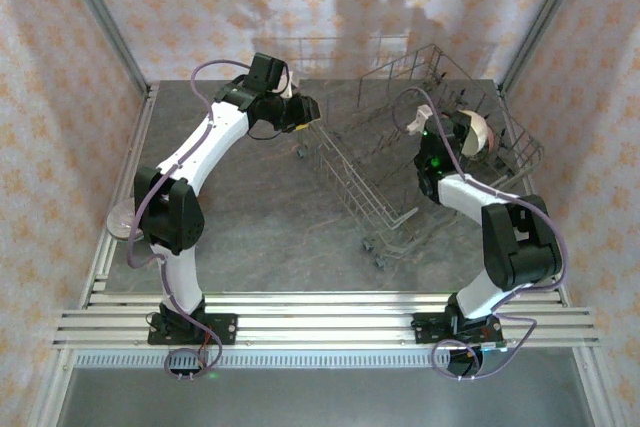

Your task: Load the bowls into the dish rack

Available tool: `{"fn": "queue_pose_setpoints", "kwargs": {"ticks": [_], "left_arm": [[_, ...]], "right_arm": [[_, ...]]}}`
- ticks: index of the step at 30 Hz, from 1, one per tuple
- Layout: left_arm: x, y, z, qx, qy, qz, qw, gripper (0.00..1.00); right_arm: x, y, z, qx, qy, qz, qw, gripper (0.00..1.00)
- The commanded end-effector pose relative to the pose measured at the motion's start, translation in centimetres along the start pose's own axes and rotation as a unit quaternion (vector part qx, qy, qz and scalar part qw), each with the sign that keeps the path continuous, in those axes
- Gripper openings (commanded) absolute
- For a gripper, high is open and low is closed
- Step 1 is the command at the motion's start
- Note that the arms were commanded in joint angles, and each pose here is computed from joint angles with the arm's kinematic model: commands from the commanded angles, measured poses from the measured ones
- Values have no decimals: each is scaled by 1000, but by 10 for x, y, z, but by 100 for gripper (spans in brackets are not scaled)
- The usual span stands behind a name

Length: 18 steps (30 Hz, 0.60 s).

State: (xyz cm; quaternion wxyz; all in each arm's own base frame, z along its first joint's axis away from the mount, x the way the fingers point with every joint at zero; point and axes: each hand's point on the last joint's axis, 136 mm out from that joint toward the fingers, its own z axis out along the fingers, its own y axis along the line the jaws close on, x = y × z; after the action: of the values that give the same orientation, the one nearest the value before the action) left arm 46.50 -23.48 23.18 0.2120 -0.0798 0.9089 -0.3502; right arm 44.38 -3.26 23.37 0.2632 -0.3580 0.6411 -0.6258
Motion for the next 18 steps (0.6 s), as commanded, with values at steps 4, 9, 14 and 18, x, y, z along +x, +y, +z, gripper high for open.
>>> {"fn": "queue_pose_setpoints", "kwargs": {"ticks": [4,9,14,18], "left_arm": [[-23,-19,-19,30,-52,73,996,6],[-21,-18,-19,28,-50,73,996,7],[-20,-19,-19,28,-50,73,996,7],[-20,-18,-20,26,-49,73,996,7]], "right_arm": [[2,-8,-8,16,3,20,1000,0],[-2,8,-3,7,11,11,1000,0],[-2,15,1,-1,28,22,999,5],[-4,17,6,-10,45,36,998,11]]}}
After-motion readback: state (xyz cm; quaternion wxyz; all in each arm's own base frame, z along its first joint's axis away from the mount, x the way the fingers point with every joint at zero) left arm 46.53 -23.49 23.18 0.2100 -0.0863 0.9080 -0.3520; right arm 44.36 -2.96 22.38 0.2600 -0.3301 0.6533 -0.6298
